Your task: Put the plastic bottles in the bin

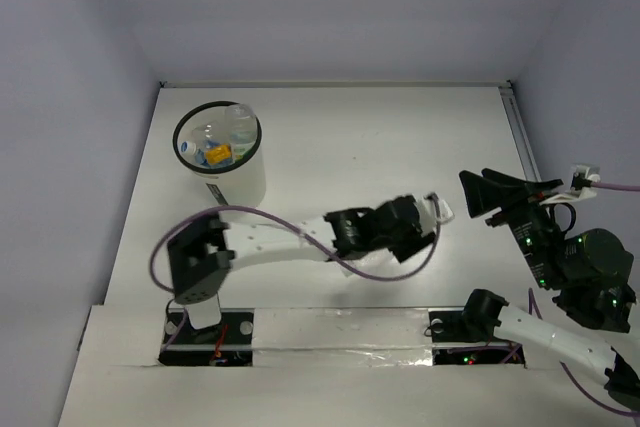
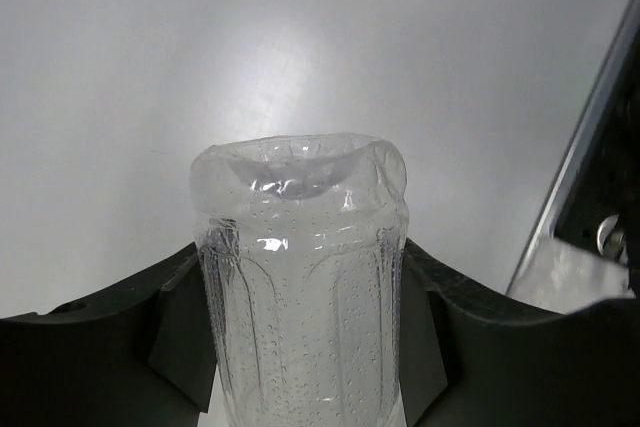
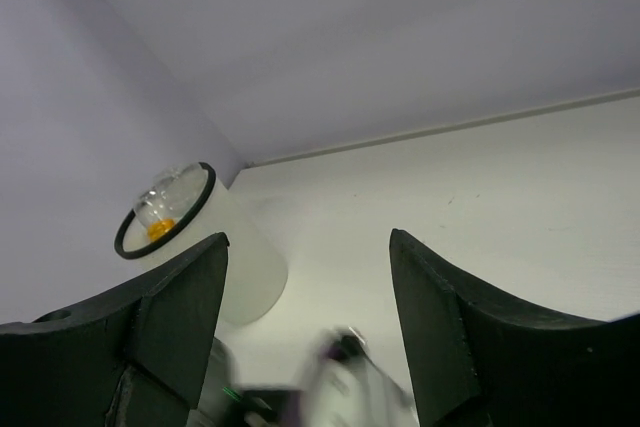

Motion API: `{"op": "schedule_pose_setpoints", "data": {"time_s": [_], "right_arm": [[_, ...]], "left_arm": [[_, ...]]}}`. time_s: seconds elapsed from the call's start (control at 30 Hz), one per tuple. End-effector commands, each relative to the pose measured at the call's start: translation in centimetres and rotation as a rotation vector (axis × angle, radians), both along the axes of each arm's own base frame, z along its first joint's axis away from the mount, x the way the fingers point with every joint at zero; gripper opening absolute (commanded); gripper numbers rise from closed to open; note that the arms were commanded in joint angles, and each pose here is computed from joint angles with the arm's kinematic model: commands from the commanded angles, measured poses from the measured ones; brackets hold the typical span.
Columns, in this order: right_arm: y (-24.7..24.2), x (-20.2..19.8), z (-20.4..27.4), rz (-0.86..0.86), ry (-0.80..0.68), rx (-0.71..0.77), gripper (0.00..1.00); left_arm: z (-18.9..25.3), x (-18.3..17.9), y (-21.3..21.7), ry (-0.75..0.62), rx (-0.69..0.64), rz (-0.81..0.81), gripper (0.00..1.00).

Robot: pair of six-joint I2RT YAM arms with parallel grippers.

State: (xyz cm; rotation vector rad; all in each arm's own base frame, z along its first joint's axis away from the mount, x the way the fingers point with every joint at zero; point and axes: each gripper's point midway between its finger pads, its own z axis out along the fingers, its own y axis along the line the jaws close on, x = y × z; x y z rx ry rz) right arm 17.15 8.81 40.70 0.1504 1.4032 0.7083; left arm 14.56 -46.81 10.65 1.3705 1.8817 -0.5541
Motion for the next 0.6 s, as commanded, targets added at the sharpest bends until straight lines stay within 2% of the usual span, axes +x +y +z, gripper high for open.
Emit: {"op": "schedule_pose_setpoints", "data": {"time_s": [0.0, 0.03, 0.07, 0.17, 0.2, 0.27, 0.33, 0.43, 0.57], "right_arm": [[1.3, 0.6, 0.2, 0.014, -0.016, -0.011, 0.71], [1.6, 0.7, 0.1, 0.020, -0.015, -0.015, 0.71], [2.0, 0.9, 0.0, 0.024, -0.015, -0.017, 0.71], [3.4, 1.4, -0.3, 0.046, -0.020, -0.025, 0.71], [3.9, 1.6, -0.6, 0.055, -0.019, -0.033, 0.71], [4.9, 1.6, -0.4, 0.089, -0.039, -0.028, 0.71], [5.9, 1.9, -0.8, 0.109, -0.039, -0.040, 0.71], [6.9, 2.1, -1.1, 0.128, -0.038, -0.054, 0.71], [8.2, 2.3, -1.4, 0.163, -0.046, -0.065, 0.71]], "left_arm": [[16.3, 5.8, 2.6, -0.147, -0.397, 0.250, 0.47], [18.1, 7.3, 4.2, -0.162, -0.438, 0.334, 0.47], [22.0, 9.5, 7.2, -0.189, -0.520, 0.414, 0.47], [27.7, 13.2, 13.2, -0.214, -0.683, 0.602, 0.47], [30.7, 14.8, 17.5, -0.261, -0.766, 0.700, 0.47], [34.9, 15.4, 22.9, -0.341, -0.906, 0.831, 0.46], [38.1, 16.1, 29.0, -0.462, -0.990, 0.992, 0.44], [39.9, 16.9, 34.9, -0.601, -1.014, 1.142, 0.41], [39.4, 17.0, 41.0, -0.744, -0.970, 1.322, 0.37]]}}
